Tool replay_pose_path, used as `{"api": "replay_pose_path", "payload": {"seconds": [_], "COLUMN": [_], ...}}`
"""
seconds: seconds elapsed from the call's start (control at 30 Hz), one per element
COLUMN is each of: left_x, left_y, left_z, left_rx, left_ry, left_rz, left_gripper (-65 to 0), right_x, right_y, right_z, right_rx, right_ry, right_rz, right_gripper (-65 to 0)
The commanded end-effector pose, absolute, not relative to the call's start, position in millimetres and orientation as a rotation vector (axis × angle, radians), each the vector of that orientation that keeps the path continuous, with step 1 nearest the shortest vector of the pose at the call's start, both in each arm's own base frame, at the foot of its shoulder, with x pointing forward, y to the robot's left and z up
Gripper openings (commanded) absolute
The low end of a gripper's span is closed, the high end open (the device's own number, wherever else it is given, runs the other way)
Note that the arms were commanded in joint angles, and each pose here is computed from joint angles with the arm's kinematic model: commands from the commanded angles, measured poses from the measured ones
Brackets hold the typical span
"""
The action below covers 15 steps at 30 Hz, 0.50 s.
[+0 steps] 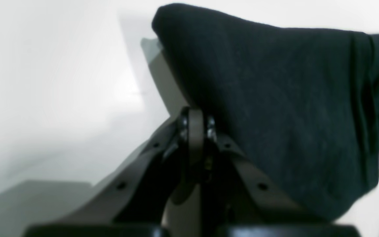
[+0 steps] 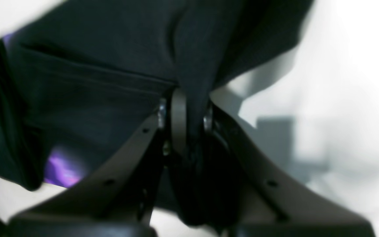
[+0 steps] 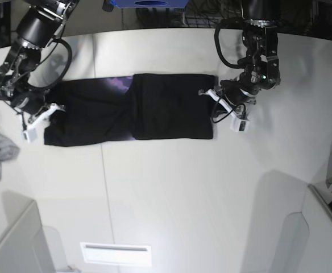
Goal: Fold the T-shirt properly
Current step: 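Grasp the folded stack with the left gripper and fold toward the right gripper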
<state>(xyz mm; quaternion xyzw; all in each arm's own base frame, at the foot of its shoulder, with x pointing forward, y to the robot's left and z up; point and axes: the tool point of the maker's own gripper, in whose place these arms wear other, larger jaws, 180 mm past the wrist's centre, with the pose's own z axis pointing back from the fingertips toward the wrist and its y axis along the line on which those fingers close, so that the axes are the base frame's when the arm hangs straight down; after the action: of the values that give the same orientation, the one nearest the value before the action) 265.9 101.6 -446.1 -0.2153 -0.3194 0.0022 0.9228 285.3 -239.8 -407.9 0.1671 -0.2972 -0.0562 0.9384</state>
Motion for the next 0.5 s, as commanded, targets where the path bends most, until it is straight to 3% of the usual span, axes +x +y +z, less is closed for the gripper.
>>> {"api": "replay_pose_path", "payload": {"seconds": [0.0,0.3,0.47], "left_x": [235,238,238], "left_y": [101,83,84], "left_z": [-474,-463,-456], "left_rx": [-0.372,-0.374,-0.371], "left_ry": [-0.48,-0.498,-0.515], "left_rz": [-0.043,-0.055,-0.062], "left_gripper": [-65.0,-65.0,-65.0], "right_x": [299,285,270], "right_y": [-240,-144,-87], "right_z": [-382,-318,-321], "right_rx": [0.327,0.35,0.465], "right_ry": [-0.687,-0.779,-0.752], "right_rz": [-0.083,0.114,0.17], "right_gripper": [-65.0,-65.0,-65.0]}}
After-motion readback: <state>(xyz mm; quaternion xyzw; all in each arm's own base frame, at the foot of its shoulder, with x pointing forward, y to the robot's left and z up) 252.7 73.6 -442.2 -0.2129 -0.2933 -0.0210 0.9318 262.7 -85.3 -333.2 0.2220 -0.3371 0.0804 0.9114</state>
